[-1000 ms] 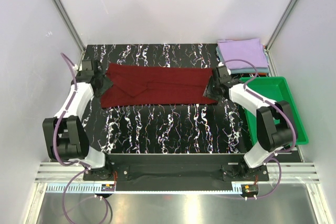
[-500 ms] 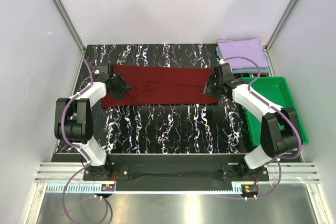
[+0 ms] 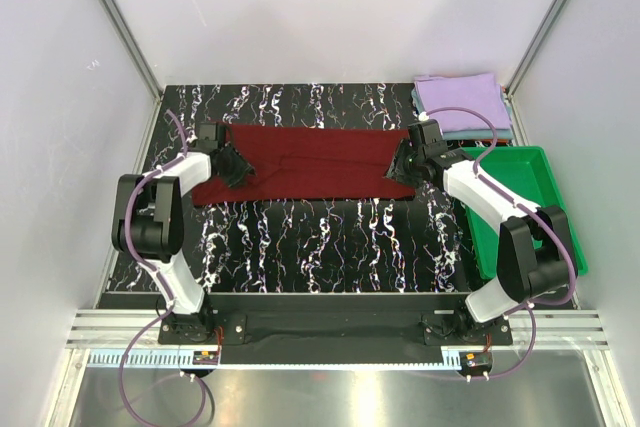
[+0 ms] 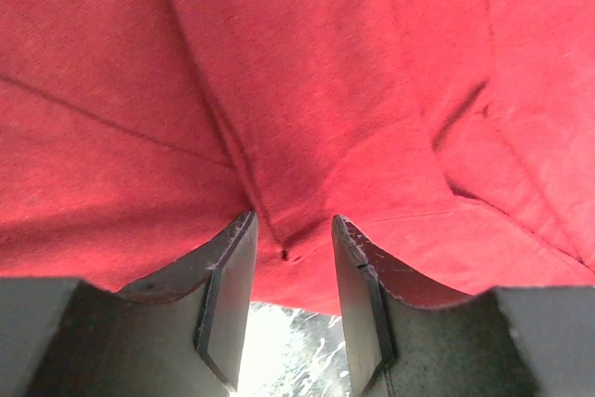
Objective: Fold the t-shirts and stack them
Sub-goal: Fold the tshirt
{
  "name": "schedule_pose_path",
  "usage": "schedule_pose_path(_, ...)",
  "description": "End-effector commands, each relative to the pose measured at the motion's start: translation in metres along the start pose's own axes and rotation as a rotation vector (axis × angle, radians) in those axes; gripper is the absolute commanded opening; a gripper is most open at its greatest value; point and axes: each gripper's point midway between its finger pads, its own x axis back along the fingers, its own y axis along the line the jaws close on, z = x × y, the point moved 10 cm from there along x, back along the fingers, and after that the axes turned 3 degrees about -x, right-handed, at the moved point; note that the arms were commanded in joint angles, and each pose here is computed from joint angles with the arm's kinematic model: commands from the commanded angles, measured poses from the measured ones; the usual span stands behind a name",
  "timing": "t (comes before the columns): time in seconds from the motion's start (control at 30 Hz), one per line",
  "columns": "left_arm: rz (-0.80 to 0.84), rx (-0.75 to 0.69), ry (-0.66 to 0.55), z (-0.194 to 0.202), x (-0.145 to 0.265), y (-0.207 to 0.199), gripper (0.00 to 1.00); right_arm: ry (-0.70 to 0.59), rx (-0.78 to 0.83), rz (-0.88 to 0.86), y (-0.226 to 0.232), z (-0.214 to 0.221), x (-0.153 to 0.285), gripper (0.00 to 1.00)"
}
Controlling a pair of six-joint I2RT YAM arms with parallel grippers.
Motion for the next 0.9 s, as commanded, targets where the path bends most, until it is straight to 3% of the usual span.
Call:
schedule_pose_path(0.0, 0.019, 0.010, -0.065, -0.012, 0.000, -0.013, 0.42, -0.071, 0.003, -0.076, 0.014, -0.018, 0.014, 0.47)
schedule_pose_path(0.37, 0.010, 0.004, -0.053, -0.011, -0.007, -0.019, 0.33, -0.075, 0.010, -0.071, 0.014, -0.018, 0.013, 0.47)
schedule_pose_path(0.47, 0.012, 0.002, -0.064, -0.015, -0.006, -0.023, 0.26, -0.080, 0.010, -0.073, 0.015, -0.020, 0.014, 0.47)
schedule_pose_path(0.63, 0.012, -0.036, -0.118, -0.031, 0.004, -0.040, 0.01, -0.082, 0.016, -0.076, 0.017, -0.021, 0.014, 0.47)
schedule_pose_path(0.87, 0.060, -0.132, -0.139, -0.042, 0.006, -0.072, 0.00, -0.080, 0.014, -0.085, 0.018, -0.022, 0.011, 0.47)
